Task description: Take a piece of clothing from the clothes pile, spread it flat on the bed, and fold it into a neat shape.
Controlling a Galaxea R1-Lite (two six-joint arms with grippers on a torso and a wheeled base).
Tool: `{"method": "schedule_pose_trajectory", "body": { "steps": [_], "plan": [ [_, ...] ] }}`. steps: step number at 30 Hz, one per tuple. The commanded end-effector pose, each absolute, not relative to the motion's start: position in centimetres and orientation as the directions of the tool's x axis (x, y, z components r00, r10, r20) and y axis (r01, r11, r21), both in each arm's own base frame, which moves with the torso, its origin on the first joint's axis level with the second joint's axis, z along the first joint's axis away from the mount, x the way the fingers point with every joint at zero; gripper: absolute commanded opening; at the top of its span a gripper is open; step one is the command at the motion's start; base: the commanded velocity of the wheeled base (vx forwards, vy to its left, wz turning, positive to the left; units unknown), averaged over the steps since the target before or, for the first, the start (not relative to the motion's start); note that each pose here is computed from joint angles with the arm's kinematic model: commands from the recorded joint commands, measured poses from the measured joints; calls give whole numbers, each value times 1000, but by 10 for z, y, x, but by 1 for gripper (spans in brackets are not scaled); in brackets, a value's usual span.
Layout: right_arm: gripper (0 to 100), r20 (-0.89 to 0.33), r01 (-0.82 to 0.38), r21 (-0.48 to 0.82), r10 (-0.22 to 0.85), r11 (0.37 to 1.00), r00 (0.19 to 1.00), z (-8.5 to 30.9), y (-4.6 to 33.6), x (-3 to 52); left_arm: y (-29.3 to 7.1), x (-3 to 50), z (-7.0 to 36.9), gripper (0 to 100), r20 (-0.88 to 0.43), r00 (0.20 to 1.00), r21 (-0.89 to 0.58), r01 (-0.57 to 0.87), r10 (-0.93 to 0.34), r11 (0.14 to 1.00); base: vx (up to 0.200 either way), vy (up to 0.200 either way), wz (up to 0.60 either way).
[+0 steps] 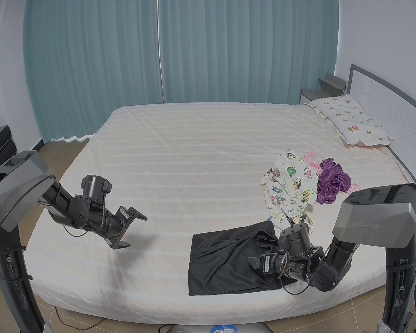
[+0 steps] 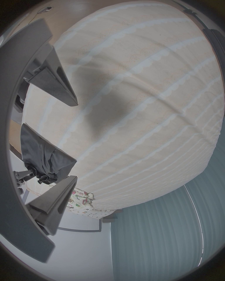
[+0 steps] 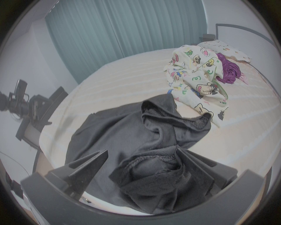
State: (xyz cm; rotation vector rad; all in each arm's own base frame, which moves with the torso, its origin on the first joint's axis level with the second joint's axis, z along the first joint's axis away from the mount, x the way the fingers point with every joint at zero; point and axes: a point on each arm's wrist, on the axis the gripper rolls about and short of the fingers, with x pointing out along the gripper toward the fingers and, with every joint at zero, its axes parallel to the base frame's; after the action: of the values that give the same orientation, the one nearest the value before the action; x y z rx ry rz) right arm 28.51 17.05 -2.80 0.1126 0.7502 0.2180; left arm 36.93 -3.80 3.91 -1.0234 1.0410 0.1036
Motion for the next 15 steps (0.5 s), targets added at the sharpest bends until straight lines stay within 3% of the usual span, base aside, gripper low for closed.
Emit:
{"method": "schedule_pose_trajectory", "body": {
  "steps": [1, 15],
  "plan": [
    [100, -679, -169, 153, 228, 974, 698, -25, 167, 279, -38, 369, 39, 100, -752, 543, -650, -516, -374, 558, 0, 0, 0],
    [100, -729, -137, 20, 109, 990, 676, -18, 112, 274, -37, 368, 39, 100, -754, 542, -648, -519, -373, 557, 0, 0, 0]
  ]
}}
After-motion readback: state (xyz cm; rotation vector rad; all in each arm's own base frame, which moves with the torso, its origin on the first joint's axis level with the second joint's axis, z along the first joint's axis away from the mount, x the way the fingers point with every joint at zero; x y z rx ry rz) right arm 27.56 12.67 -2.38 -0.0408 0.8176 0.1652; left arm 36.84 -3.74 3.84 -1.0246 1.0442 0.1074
